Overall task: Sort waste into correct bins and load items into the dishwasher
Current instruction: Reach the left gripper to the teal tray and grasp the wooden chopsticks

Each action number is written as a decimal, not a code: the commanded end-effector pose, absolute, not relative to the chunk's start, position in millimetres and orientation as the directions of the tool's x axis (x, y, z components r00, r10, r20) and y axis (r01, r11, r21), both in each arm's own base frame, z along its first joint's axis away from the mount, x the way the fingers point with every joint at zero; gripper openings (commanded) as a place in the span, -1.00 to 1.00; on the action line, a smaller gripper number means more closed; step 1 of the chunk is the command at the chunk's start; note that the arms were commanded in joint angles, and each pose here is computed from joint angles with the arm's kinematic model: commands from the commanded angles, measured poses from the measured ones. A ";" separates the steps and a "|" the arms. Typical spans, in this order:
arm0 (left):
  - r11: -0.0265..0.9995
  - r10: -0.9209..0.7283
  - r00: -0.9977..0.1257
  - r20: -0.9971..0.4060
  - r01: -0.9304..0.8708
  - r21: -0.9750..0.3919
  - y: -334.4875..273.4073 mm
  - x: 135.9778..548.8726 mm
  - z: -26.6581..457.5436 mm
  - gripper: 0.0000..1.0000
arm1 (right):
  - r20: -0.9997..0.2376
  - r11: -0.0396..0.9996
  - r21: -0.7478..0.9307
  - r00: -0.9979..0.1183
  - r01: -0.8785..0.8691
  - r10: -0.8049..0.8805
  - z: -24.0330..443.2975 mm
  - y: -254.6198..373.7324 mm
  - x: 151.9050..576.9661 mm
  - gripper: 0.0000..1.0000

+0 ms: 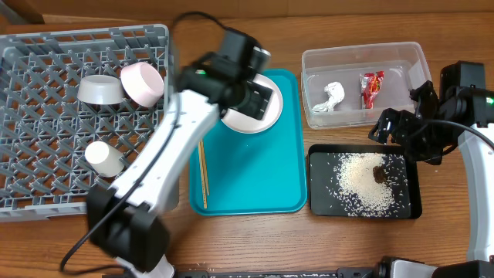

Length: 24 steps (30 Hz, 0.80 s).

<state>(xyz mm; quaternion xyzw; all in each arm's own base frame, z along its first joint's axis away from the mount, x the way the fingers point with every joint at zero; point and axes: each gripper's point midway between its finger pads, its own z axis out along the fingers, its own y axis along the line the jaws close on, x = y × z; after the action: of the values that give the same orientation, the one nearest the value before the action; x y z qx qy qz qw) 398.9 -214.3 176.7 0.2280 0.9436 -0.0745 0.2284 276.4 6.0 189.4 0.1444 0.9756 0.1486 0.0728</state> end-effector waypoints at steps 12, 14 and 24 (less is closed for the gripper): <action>0.878 0.471 -0.869 -0.152 0.478 -0.017 -226.9 373.8 57.8 0.50 | -0.129 0.917 0.302 -0.942 0.260 0.310 196.6 2.9 279.4 0.89; 0.929 0.364 -0.923 -0.127 0.370 -0.029 -219.0 366.4 70.5 0.46 | -0.129 0.917 0.302 -0.942 0.260 0.310 196.6 2.9 279.4 0.89; 0.987 -0.160 -0.973 -0.166 -0.158 -0.023 -150.2 326.4 157.1 0.66 | -0.129 0.917 0.302 -0.942 0.260 0.309 196.6 2.9 279.4 0.89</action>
<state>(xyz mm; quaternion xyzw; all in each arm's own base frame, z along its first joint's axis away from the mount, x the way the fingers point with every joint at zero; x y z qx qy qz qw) 330.3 -175.0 115.3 0.0354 0.9991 -0.0015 0.0246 276.0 4.8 189.0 0.1460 0.9759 0.1451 0.0721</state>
